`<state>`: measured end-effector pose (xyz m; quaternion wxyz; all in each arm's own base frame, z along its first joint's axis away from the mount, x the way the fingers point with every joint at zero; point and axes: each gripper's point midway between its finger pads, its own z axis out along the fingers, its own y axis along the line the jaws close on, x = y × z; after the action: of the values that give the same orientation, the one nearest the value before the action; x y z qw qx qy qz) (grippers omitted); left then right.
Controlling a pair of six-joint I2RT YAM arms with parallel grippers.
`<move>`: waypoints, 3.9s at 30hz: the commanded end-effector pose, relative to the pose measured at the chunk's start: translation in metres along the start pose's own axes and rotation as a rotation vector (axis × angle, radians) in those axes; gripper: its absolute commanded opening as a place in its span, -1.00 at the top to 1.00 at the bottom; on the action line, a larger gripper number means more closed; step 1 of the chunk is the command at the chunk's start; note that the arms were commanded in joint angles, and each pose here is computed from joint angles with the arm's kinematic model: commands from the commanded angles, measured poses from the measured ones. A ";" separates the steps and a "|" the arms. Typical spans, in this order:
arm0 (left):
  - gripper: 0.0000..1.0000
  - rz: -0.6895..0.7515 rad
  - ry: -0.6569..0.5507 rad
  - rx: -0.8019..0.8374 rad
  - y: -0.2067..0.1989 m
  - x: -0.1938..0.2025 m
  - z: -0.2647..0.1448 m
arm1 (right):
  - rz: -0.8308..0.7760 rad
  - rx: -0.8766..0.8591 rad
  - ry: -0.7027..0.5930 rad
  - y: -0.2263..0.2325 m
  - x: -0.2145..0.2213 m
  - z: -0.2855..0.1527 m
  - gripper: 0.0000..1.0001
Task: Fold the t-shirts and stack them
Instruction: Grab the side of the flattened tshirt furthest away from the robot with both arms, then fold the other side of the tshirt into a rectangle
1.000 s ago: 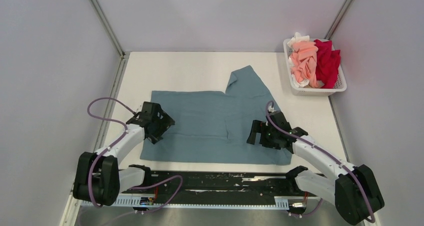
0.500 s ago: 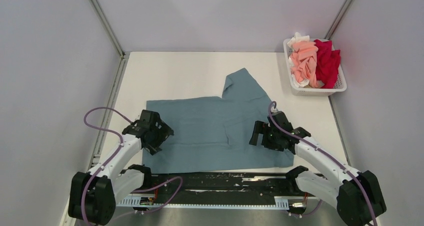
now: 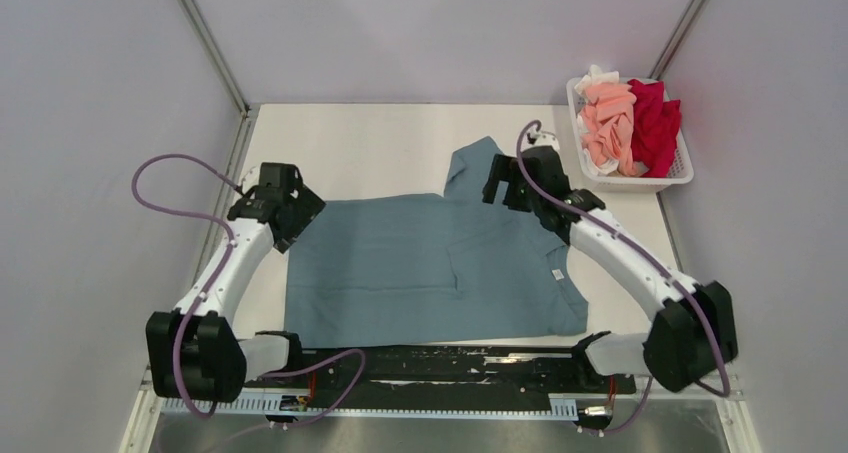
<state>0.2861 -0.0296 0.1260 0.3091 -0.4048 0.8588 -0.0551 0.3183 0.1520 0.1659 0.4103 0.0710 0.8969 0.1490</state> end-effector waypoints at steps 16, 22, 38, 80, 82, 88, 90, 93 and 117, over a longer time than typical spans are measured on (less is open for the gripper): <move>-1.00 -0.068 0.061 -0.177 0.005 -0.083 0.117 | -0.175 0.028 -0.074 -0.008 -0.141 0.281 -1.00; -1.00 -0.062 0.081 -0.196 0.009 -0.080 0.128 | -0.192 0.023 -0.093 -0.013 -0.139 0.332 -1.00; -1.00 -0.052 0.132 -0.212 0.006 -0.077 0.143 | -0.307 0.059 0.047 -0.023 -0.084 0.307 -0.29; 0.76 0.080 0.306 -0.274 0.009 -0.040 0.172 | -0.360 0.225 -0.088 -0.031 -0.139 0.262 1.00; 1.00 0.095 0.292 -0.271 0.006 -0.045 0.171 | -0.351 0.228 -0.091 -0.035 -0.142 0.260 1.00; 1.00 0.125 0.232 -0.219 -0.013 -0.067 0.169 | -0.331 0.186 -0.105 -0.038 -0.152 0.257 1.00; 1.00 0.129 0.219 -0.198 -0.021 -0.075 0.169 | -0.338 0.163 -0.108 -0.034 -0.154 0.255 1.00; 1.00 0.133 0.206 -0.170 -0.035 -0.085 0.171 | -0.351 0.169 -0.121 -0.035 -0.160 0.252 1.00; 1.00 0.127 0.103 -0.039 -0.026 -0.058 0.083 | -0.478 0.036 -0.075 0.009 -0.076 0.092 1.00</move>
<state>0.3880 0.0078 0.0645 0.2047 -0.3444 0.9157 -0.0306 0.4724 0.1571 0.1381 0.4367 -0.1288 0.8899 0.0279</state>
